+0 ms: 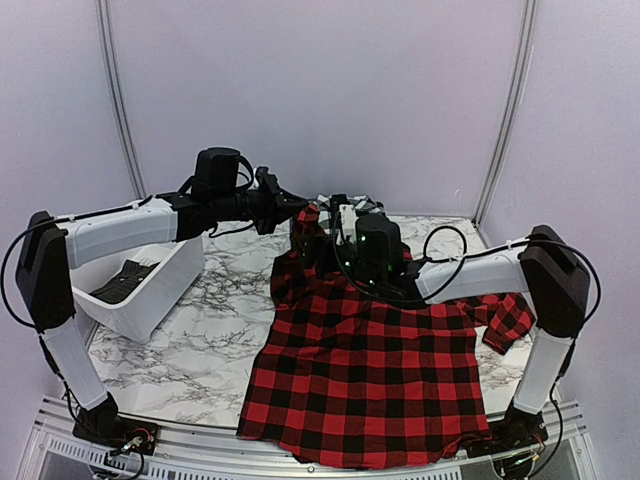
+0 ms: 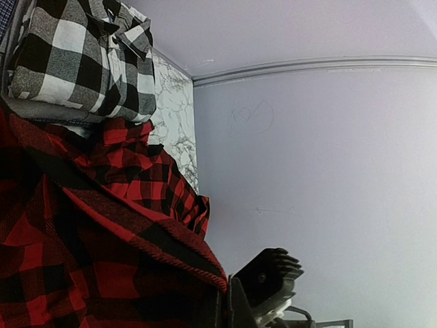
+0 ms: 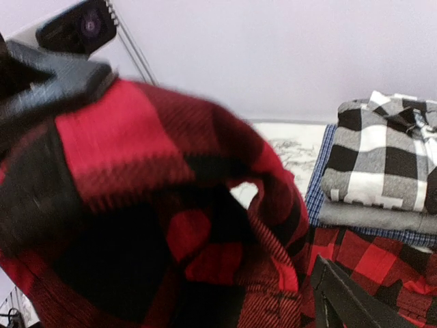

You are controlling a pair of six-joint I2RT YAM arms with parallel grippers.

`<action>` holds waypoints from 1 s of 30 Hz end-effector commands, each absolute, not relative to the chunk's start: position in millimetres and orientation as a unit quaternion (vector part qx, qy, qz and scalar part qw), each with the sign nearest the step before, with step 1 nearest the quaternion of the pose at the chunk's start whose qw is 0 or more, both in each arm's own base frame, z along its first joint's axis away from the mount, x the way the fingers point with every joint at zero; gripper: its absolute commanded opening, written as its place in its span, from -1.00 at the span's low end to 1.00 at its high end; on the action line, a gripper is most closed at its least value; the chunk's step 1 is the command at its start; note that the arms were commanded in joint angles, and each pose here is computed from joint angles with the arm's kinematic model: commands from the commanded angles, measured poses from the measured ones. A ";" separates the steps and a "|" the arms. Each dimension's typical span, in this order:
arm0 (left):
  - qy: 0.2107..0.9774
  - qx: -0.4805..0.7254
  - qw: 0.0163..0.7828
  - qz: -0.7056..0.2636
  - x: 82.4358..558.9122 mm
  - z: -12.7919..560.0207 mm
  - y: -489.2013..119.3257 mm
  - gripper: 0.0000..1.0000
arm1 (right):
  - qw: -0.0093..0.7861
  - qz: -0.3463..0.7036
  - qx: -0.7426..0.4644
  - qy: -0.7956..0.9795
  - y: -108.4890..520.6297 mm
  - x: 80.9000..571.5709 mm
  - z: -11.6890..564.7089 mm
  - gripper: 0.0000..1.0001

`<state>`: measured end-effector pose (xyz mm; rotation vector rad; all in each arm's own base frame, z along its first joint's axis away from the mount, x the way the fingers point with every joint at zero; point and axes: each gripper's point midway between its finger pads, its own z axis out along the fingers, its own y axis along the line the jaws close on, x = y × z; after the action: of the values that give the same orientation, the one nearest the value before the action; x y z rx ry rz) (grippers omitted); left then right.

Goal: Fold and stack the long sleeve shirts
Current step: Pass from the left arm to the right

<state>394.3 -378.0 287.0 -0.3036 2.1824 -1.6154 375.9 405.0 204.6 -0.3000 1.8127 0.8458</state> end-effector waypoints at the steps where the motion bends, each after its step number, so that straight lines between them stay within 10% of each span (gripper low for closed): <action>1: 0.770 -0.092 0.221 -0.591 390.7 304.0 -374.1 -1.00 | 0.575 0.355 -0.093 0.731 397.6 386.7 251.6 0.74; 7: 0.771 -0.091 0.216 -0.592 391.9 300.7 -376.5 -1.00 | 0.578 0.330 -0.096 0.740 397.8 393.6 251.6 0.31; 15: 0.779 -0.074 0.212 -0.585 389.5 297.0 -378.9 -0.88 | 0.597 0.263 -0.099 0.751 378.1 405.1 265.4 -0.98; 22: 0.813 -0.020 0.233 -0.533 374.2 295.8 -366.1 -0.12 | 0.609 0.195 -0.084 0.764 317.0 428.7 294.4 -1.00; 30: 0.882 0.030 0.194 -0.429 301.2 221.2 -326.3 0.11 | 0.604 0.188 -0.131 0.763 280.7 461.0 317.6 -1.00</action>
<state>349.4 -352.2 263.6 -0.0342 2.3179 -1.3871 460.9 280.1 297.0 -0.1907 1.7831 0.4205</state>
